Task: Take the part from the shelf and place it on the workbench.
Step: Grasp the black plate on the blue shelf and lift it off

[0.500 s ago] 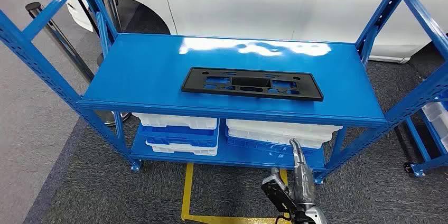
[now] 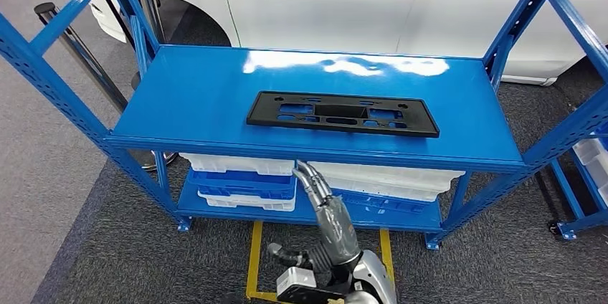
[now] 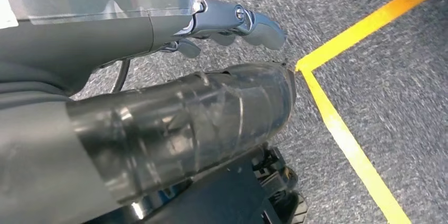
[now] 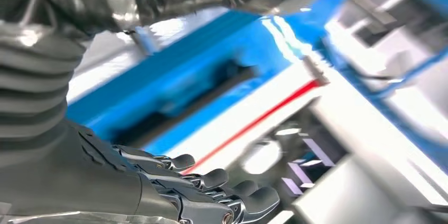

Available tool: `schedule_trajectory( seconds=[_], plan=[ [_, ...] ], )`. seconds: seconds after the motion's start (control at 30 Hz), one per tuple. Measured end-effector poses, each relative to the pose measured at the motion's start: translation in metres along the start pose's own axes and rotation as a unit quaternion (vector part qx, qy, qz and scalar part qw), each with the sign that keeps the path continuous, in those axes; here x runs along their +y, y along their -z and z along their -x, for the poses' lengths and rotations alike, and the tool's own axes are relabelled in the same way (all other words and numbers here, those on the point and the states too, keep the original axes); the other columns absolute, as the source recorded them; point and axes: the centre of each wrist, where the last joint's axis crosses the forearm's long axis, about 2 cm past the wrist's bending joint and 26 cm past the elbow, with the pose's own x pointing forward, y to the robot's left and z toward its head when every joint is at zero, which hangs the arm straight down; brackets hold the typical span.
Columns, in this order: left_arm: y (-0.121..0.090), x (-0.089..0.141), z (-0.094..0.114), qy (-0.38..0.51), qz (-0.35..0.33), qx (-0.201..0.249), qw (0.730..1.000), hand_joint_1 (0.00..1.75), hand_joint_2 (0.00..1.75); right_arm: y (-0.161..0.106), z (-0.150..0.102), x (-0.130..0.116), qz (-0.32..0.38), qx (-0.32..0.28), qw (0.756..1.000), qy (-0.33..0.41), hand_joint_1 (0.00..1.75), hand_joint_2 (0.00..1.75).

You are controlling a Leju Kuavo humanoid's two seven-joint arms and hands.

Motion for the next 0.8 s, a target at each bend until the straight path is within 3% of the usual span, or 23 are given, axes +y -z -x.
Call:
schedule_trajectory(
  seconds=[0.2,0.8],
  plan=[
    [0.001,0.000,-0.004,0.013,0.008,-0.006,1.000,0.00,0.00,0.012,-0.022,0.014,-0.024,-0.060,0.998,0.016,0.00,1.75],
    [0.004,0.001,-0.010,0.025,0.013,-0.008,1.000,0.00,0.00,0.020,-0.030,0.021,-0.059,-0.101,0.992,0.053,0.00,1.75]
  ],
)
